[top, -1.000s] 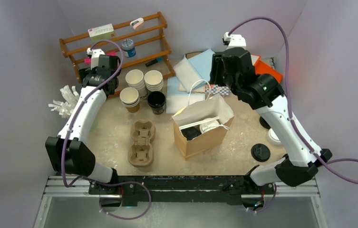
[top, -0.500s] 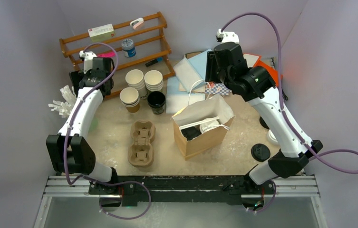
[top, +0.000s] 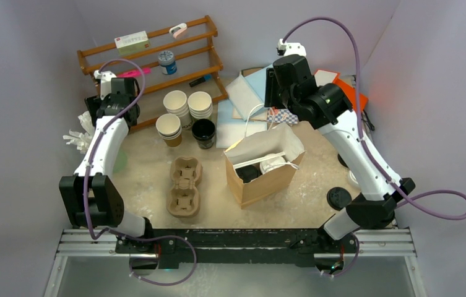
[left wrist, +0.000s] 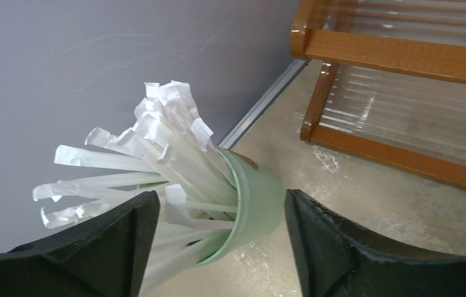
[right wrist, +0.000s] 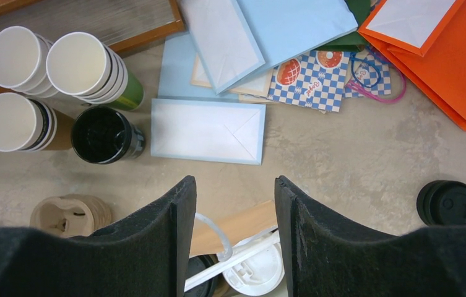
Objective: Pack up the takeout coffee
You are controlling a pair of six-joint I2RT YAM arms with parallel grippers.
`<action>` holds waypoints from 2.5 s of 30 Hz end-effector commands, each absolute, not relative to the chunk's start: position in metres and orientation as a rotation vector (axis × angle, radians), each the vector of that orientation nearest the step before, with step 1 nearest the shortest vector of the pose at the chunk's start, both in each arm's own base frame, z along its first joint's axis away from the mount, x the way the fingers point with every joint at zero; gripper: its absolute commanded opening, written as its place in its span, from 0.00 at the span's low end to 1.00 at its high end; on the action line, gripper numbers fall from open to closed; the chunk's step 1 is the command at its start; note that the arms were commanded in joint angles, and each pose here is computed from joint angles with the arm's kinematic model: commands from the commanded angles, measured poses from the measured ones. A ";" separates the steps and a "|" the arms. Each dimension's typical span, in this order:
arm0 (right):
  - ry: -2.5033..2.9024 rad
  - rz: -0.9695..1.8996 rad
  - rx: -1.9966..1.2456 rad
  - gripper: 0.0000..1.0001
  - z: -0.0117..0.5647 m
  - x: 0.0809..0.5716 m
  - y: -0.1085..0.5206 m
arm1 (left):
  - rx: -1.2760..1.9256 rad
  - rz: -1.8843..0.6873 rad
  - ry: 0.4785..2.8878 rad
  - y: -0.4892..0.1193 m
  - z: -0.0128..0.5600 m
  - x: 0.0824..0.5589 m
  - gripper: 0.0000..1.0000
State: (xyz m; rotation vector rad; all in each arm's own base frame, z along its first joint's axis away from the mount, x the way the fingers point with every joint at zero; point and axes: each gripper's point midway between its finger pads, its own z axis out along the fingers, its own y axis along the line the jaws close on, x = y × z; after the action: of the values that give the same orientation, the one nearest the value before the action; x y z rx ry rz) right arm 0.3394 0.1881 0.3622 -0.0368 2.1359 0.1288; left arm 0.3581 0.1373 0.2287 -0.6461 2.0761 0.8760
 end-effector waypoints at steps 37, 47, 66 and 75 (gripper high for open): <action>2.049 0.241 0.001 0.52 0.383 0.326 0.184 | -0.908 0.135 1.490 0.095 0.440 0.328 0.00; 1.961 0.288 0.076 0.52 0.398 0.310 0.166 | -0.500 -0.567 1.299 -0.015 0.562 0.307 0.00; 1.812 0.277 0.239 0.51 0.406 0.281 0.118 | 0.182 -1.504 1.349 -0.257 0.591 0.248 0.00; 1.748 0.203 0.339 0.51 0.414 0.269 0.086 | 0.237 -1.478 1.475 -0.298 0.553 0.243 0.00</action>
State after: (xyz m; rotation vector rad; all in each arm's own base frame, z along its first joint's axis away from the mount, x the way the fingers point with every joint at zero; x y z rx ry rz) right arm 0.2716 0.1087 0.3981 0.2318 1.8321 0.2407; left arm 0.2538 -0.2997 0.5395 0.1943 1.5418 -1.5463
